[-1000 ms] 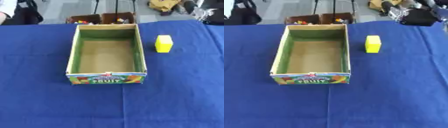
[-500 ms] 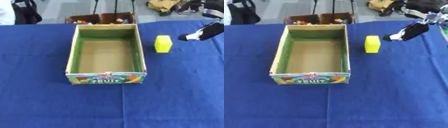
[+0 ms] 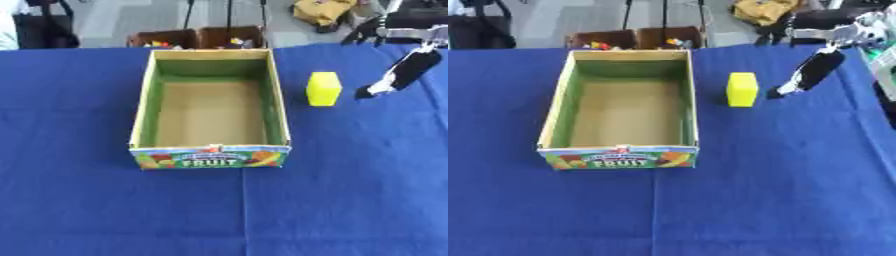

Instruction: Pick up objects on the table and place them in the box.

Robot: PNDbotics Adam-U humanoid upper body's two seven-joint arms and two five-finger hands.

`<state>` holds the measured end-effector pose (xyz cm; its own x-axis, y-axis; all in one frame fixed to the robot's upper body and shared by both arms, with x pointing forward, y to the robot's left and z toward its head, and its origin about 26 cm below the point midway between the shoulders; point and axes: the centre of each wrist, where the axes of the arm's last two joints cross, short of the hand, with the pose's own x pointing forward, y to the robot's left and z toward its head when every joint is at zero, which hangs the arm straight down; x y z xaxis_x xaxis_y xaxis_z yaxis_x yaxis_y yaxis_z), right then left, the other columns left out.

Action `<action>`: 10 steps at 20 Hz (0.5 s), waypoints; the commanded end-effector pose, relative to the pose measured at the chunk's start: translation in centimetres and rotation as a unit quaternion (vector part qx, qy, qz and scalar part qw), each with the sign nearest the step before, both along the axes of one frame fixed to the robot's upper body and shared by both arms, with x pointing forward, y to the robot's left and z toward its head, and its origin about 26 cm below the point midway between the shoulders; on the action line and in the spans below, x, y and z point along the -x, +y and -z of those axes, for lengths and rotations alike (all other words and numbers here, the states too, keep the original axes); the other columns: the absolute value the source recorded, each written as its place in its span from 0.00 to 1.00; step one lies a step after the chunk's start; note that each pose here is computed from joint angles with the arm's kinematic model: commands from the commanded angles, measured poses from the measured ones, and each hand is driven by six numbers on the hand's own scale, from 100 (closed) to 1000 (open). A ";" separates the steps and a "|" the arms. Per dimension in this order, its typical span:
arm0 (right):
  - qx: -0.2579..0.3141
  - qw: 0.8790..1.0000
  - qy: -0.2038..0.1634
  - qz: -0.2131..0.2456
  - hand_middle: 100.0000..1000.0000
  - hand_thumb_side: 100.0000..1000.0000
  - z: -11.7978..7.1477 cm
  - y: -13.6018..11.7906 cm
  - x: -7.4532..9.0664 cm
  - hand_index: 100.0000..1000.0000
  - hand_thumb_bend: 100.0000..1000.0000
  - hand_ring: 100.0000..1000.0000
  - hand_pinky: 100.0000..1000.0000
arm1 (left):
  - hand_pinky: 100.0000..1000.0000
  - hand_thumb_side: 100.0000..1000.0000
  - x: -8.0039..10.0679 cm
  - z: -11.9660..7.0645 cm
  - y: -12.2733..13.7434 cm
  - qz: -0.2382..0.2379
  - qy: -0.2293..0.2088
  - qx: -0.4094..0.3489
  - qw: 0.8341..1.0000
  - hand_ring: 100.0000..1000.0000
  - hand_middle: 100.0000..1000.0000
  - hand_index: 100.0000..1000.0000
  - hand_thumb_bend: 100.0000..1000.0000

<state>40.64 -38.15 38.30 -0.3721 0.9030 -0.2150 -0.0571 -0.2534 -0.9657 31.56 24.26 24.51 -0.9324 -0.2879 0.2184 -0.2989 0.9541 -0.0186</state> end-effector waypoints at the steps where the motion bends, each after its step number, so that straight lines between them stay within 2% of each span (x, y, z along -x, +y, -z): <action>1: -0.003 1.000 -0.001 0.017 0.85 0.37 -0.8 0.2 -0.3 0.98 0.48 0.86 0.70 | 0.42 1.00 0.4 -0.6 0.2 0.000 -0.011 -0.009 1.000 0.76 0.82 0.88 0.00; 4: -0.007 0.999 0.006 0.032 0.85 0.34 -0.4 0.4 -1.2 0.97 0.45 0.86 0.68 | 0.42 1.00 0.4 -0.6 0.2 0.001 -0.011 -0.008 1.000 0.76 0.82 0.88 0.00; 10: 0.003 0.999 0.023 0.046 0.84 0.32 0.7 1.0 -2.6 0.96 0.45 0.85 0.67 | 0.42 1.00 0.4 -0.5 0.1 0.003 -0.009 -0.007 1.000 0.76 0.82 0.88 0.00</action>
<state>43.50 -36.93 36.47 -0.3166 0.9310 -0.1818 -0.1461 -0.2372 -0.9604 31.56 24.26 24.48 -0.9325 -0.2848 0.2220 -0.2959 0.9550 -0.0180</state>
